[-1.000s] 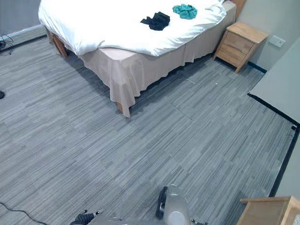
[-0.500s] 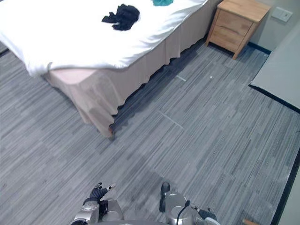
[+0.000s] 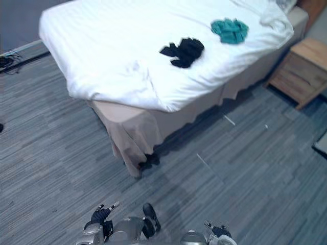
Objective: Tidy the bed and pick cloth on bed and put in laundry
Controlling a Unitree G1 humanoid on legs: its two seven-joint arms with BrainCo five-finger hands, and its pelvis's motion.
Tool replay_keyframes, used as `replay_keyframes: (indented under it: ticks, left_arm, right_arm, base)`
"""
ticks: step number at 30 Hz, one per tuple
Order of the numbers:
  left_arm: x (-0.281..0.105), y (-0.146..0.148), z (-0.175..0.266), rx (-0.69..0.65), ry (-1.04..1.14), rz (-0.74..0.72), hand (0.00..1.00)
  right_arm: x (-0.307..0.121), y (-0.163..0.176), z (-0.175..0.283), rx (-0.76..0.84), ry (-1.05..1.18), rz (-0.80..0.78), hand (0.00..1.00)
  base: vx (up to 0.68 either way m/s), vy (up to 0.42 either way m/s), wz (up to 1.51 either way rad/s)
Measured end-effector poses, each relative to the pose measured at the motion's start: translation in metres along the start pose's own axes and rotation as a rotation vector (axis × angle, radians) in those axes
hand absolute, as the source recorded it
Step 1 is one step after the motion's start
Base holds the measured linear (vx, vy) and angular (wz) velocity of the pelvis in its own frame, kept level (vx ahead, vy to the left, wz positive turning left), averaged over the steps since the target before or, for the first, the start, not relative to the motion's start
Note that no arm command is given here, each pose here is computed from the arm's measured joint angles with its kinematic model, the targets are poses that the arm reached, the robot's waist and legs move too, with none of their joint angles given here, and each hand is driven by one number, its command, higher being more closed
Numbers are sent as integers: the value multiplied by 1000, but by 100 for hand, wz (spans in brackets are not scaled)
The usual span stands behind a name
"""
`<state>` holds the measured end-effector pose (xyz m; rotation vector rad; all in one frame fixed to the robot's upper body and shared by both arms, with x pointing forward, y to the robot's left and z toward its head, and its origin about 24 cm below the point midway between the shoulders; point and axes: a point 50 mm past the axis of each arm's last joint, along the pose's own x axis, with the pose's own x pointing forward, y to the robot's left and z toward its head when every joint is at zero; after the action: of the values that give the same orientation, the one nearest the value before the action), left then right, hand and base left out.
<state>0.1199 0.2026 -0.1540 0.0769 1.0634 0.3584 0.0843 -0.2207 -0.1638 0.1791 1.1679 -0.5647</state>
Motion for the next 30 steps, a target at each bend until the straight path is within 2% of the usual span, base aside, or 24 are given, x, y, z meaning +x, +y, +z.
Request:
replay_keyframes:
  ticks: [5,11,15,21,25,27,28,30]
  left_arm:
    - [0,3,-2,22,4,4,0]
    - [2,11,-1,25,5,22,0]
    - [-4,-14,-14,-26,57,-26,0]
    - [-4,-8,-9,-115,33,4,0]
    - [-6,3,43,-250,-184,62,0]
    - [-14,27,84,-361,-376,144,0]
    - [-18,35,96,-387,-432,164,0]
    - [-38,56,148,-441,-654,215,0]
  right_arm:
    - [-1,1,-6,-4,14,4,0]
    - [-3,6,-18,49,53,13,0]
    - [-2,-12,-16,55,43,-29,0]
    - [-2,-13,-18,48,43,-36,0]
    - [-5,-22,-30,51,60,-76,0]
    - [-6,-26,-29,50,43,-85,0]
    - [-6,-26,-27,51,32,-85,0]
    - [-6,-28,-22,54,3,-90,0]
  base:
    - [304,-111,115]
    - [223,-416,87]
    - [246,-382,44]
    - [95,-118,17]
    - [27,8,53]
    - [1,26,22]
    - [-12,21,15]
    - [-56,23,12]
